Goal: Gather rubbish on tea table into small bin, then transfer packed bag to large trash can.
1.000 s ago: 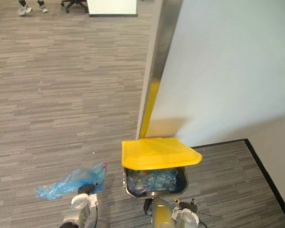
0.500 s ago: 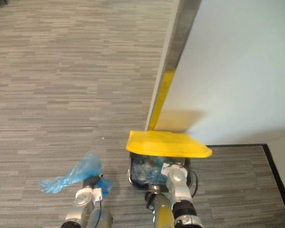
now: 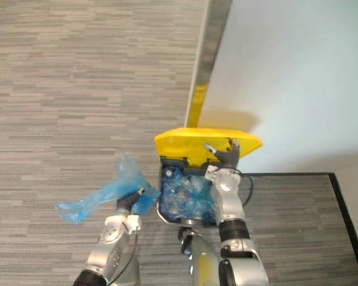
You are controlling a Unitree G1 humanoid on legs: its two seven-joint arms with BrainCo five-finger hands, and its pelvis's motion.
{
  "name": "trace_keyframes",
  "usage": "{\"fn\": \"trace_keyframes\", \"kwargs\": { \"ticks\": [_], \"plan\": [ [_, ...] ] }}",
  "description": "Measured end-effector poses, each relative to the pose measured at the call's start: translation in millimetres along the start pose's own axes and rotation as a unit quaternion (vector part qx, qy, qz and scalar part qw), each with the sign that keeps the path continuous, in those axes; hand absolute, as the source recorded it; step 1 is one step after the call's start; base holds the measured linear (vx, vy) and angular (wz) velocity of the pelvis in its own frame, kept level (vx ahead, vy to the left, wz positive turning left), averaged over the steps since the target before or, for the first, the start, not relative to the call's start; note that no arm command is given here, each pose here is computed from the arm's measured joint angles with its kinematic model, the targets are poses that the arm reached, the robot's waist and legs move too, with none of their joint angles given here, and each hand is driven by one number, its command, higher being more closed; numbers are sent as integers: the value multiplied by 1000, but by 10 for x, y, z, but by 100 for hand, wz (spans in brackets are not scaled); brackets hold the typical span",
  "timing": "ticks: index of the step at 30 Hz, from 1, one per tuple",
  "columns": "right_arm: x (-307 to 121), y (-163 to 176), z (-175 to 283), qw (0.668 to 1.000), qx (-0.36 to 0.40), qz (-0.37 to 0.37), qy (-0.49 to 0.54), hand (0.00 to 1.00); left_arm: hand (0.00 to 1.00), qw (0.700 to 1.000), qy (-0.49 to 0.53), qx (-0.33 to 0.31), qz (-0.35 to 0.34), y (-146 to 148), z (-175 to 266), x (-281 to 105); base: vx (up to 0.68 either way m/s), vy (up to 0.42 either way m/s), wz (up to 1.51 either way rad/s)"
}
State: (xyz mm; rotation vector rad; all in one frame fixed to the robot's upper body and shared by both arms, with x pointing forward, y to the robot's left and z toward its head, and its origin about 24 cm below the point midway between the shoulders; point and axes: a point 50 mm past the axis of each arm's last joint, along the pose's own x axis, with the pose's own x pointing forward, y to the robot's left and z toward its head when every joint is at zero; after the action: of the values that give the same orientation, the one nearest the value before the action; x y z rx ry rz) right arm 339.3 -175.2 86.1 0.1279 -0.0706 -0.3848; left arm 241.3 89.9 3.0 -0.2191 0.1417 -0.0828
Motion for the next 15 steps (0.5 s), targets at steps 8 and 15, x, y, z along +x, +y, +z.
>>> {"fn": "trace_keyframes", "kwargs": {
  "ticks": [8, 15],
  "plan": [
    [179, 95, 159, 1000, 11, 2, -4, 0, 100, 993, -38, -6, -110, -474, 205, 23, -9, -4, -1],
    [283, 172, 368, 999, 28, -7, -25, 0, 100, 981, -63, 46, -176, -851, 334, 197, -22, -1, -2]
  ]
}}
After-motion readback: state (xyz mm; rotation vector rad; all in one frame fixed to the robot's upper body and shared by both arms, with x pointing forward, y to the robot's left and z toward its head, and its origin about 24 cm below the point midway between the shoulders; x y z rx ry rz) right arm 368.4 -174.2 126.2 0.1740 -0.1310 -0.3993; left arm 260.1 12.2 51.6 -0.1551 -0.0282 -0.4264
